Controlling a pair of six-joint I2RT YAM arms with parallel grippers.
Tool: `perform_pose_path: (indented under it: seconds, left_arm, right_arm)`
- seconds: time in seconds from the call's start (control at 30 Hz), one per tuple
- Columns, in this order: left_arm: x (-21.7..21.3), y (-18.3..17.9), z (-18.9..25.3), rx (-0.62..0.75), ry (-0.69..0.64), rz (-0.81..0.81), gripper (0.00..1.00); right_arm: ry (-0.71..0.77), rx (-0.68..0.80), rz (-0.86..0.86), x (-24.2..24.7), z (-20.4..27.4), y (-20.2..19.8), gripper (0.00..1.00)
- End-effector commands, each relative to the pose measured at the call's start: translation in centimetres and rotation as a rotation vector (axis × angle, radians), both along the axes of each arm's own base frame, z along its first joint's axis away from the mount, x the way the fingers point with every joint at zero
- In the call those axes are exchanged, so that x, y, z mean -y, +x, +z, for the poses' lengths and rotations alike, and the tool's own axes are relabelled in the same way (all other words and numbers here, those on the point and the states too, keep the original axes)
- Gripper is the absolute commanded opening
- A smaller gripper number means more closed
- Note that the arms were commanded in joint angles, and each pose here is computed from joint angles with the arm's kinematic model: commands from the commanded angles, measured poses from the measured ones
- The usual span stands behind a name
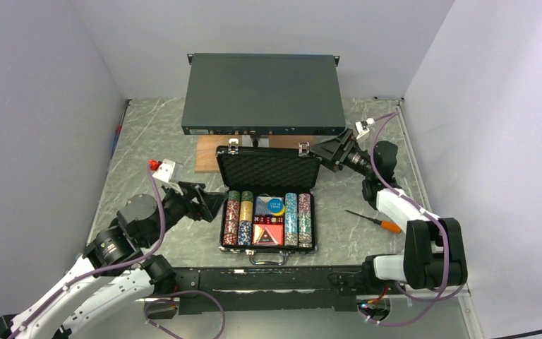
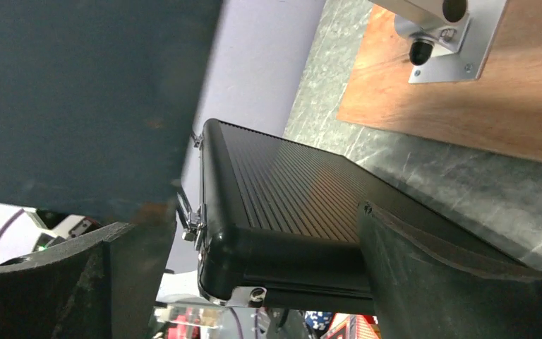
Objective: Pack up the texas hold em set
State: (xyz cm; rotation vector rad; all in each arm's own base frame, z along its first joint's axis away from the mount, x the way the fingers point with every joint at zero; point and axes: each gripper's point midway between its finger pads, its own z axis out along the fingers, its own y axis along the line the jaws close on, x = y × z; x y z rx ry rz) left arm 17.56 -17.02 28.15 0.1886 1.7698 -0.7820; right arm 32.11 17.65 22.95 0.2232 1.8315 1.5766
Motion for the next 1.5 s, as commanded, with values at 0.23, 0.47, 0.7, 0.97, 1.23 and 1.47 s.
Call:
perform_pose_path:
  seconds: [0.23,0.47,0.7,0.97,1.23,1.47]
  left_arm:
    - [-3.1,-0.4,3.0,0.084,-0.021,0.089,0.87]
    - [-1.7,-0.7,1.3,0.006,0.023,0.03,0.88]
    - [3.5,-0.6,-2.1,-0.063,0.027,-0.158,0.84]
    - [11.5,0.0,-11.2,-0.256,0.073,-0.41,0.41]
    - [11.9,-1.1,-16.3,-0.339,0.065,-0.37,0.31]
    - [9.2,-2.3,-21.0,-0.427,0.074,-0.28,0.28]
  right_arm:
    - [-0.145,0.049,0.119,-2.6,0.1,-6.1,0.99]
    - [-0.472,-0.176,0.135,-1.0,-4.5,-12.7,0.99]
    - [-0.649,-0.457,0.268,-0.9,-11.4,-20.0,0.98]
    - [-0.715,-0.414,0.325,-2.9,-13.1,-22.7,0.73]
    - [-0.763,-0.423,0.405,-4.2,-15.3,-25.0,0.33]
    - [-0.858,-0.41,0.392,-4.3,-17.1,-25.6,0.17]
